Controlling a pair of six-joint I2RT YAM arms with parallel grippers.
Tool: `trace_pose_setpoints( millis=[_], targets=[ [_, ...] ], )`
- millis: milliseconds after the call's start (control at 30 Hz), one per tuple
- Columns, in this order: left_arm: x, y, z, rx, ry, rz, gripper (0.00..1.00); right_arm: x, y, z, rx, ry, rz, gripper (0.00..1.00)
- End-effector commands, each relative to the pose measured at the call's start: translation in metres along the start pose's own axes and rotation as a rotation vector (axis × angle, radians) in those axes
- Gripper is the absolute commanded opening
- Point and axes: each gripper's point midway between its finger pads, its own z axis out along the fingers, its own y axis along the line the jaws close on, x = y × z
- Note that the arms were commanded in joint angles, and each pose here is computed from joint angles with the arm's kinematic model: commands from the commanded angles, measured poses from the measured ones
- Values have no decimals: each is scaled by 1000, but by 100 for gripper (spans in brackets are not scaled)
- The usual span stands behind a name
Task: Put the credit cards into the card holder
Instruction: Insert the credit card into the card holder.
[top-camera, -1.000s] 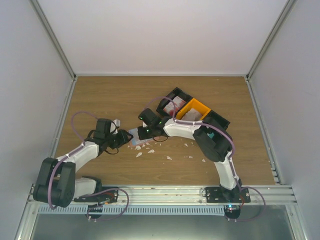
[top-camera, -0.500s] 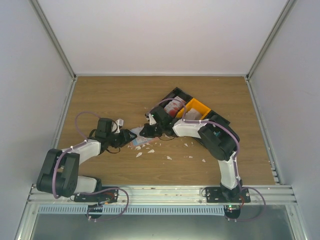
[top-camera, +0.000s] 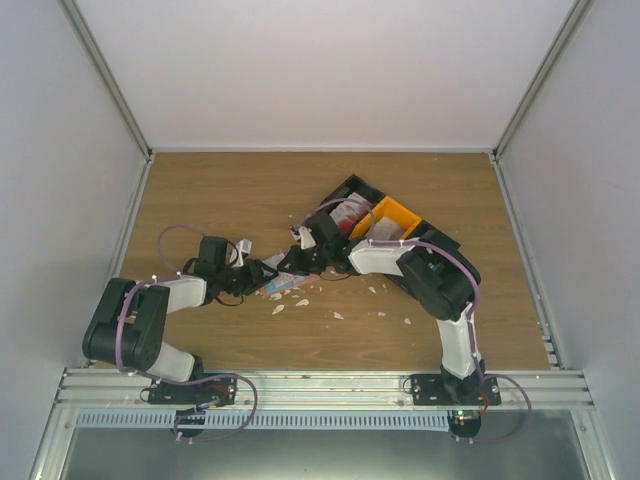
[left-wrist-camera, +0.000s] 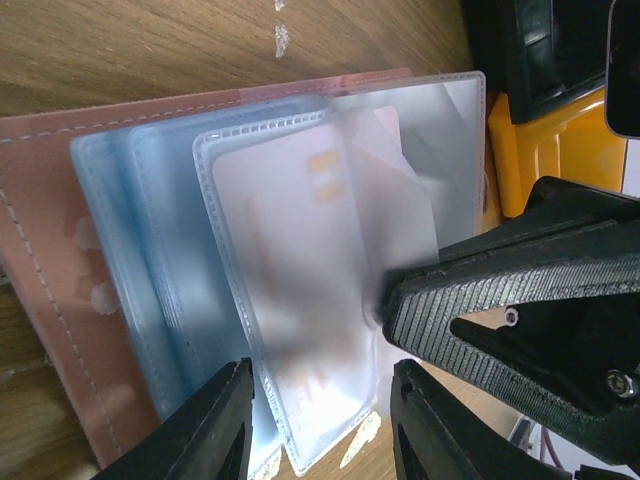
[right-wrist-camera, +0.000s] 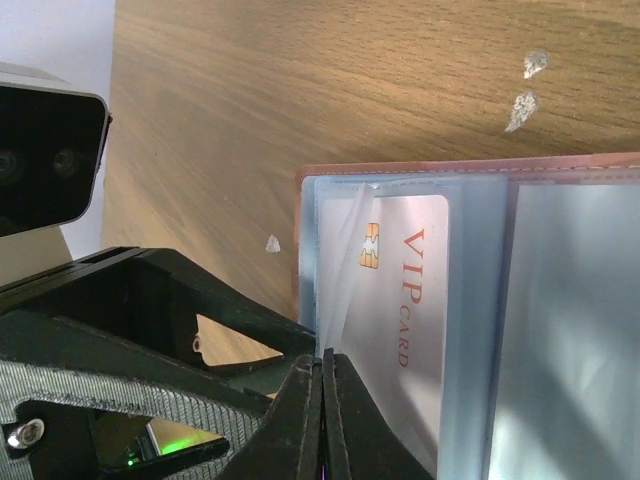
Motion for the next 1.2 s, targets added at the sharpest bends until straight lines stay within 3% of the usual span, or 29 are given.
trace_pose_setpoints(
  millis=[0,933,1167],
  targets=[
    [-8,-7,2,50,-19,17,41,-5,11,-8,-54,-15,-1,0],
    [1,-10,-1,91,-13,-86,39,-1,19,-15,-189,11,94,0],
    [6,-6,-5,80,-29,-126,43,1,18,-16,-210,15,119,1]
  ],
)
